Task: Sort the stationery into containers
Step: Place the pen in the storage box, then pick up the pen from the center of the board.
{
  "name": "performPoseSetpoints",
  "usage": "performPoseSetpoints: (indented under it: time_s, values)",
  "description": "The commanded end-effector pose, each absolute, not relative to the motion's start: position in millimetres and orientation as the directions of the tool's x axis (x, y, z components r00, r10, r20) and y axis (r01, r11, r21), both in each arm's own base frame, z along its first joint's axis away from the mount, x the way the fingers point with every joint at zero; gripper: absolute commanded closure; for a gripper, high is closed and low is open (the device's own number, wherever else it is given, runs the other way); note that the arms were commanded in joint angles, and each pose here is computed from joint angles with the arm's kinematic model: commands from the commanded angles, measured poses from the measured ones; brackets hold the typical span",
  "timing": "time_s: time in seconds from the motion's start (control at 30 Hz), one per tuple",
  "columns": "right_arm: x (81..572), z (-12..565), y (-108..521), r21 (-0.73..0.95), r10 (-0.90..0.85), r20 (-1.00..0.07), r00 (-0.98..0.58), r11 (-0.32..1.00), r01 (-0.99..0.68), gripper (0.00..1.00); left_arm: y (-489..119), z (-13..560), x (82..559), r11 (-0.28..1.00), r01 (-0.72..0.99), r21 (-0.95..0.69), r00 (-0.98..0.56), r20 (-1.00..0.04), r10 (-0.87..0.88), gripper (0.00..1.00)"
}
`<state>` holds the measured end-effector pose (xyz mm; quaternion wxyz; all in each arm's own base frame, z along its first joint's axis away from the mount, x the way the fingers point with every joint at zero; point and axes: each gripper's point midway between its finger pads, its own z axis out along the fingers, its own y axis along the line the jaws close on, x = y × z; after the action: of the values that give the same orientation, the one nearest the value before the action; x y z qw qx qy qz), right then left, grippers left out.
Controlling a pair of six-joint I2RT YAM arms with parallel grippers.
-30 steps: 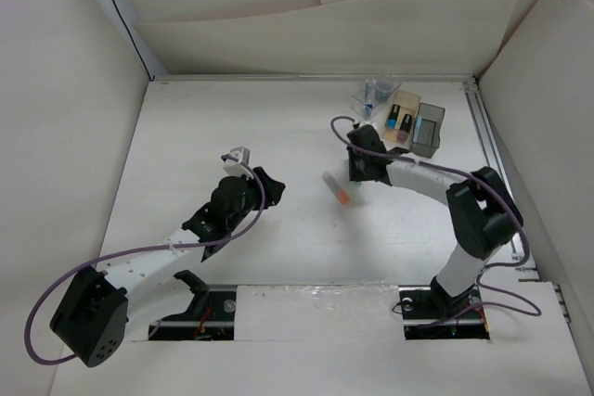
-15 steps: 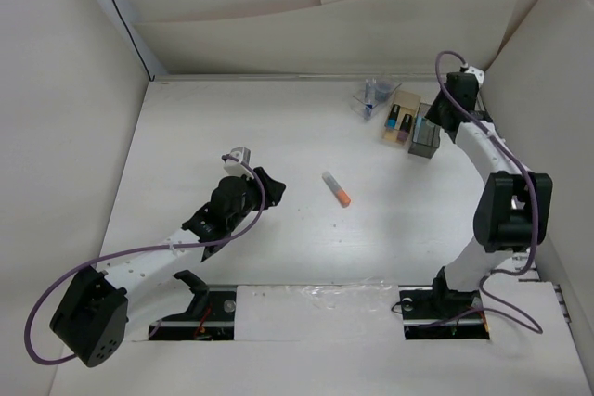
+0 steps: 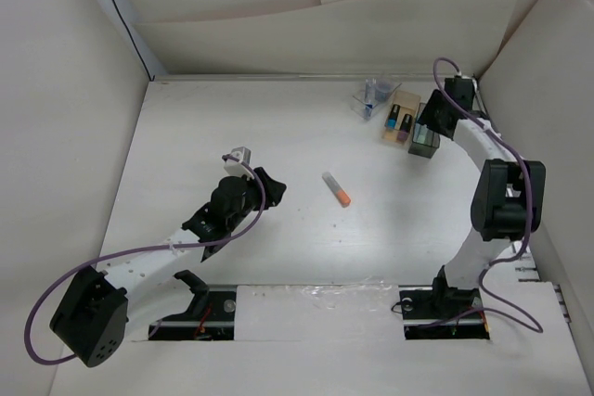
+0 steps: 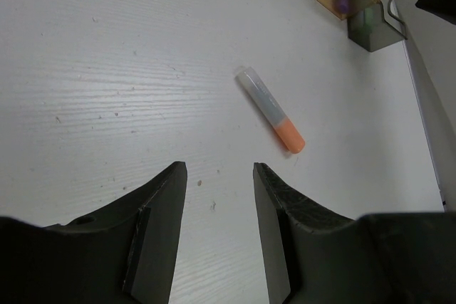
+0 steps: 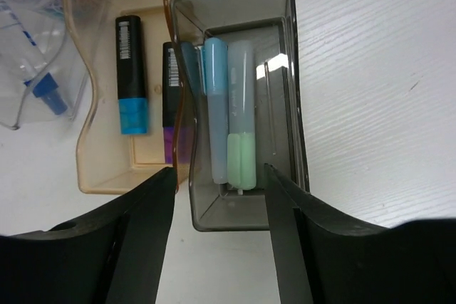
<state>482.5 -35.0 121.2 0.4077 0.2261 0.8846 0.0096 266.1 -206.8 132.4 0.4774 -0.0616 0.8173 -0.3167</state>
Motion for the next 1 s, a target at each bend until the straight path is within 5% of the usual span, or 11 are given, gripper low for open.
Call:
performPoseSetpoints:
  time_s: [0.0,0.13,0.27,0.3,0.47,0.63,0.77,0.97]
  values:
    - [487,176,-38,0.237,0.403,-0.792,-0.458,0.895,0.378,0.41,-215,160,272,0.763,0.257,-0.594,-0.490,-0.760,-0.427,0.61]
    - [471,183,-24,0.238,0.383,-0.800,-0.462,0.909,0.343,0.43,-215,160,272,0.763,0.257,-0.594,-0.490,-0.760,-0.427,0.61]
    - [453,179,40,0.299,0.339,-0.788,-0.514,0.941,0.162,0.80,-215,160,272,0.763,0.257,-0.594,-0.490,-0.760,-0.427,0.61]
    - [448,176,56,0.289,0.301,-0.791,-0.534,0.951,0.108,0.97,-215,160,272,0.763,0.257,-0.594,-0.490,-0.760,-0.427,0.61]
    - [404,130,161,0.201,0.053,-0.743,-0.667,0.968,-0.148,1.00,-215,160,272,0.763,0.257,-0.594,-0.490,-0.760,-0.427,0.61]
    - [361,92,211,0.116,-0.114,-0.687,-0.718,0.958,-0.263,0.57,-212,161,272,0.765,0.252,-0.592,-0.484,-0.762,-0.431,0.61]
    - [339,68,226,0.090,-0.183,-0.642,-0.745,0.946,-0.310,0.37,-212,164,272,0.762,0.256,-0.595,-0.478,-0.763,-0.435,0.61]
    - [334,45,224,0.040,-0.213,-0.602,-0.769,0.954,-0.296,0.33,-212,167,272,0.759,0.260,-0.597,-0.473,-0.764,-0.439,0.60]
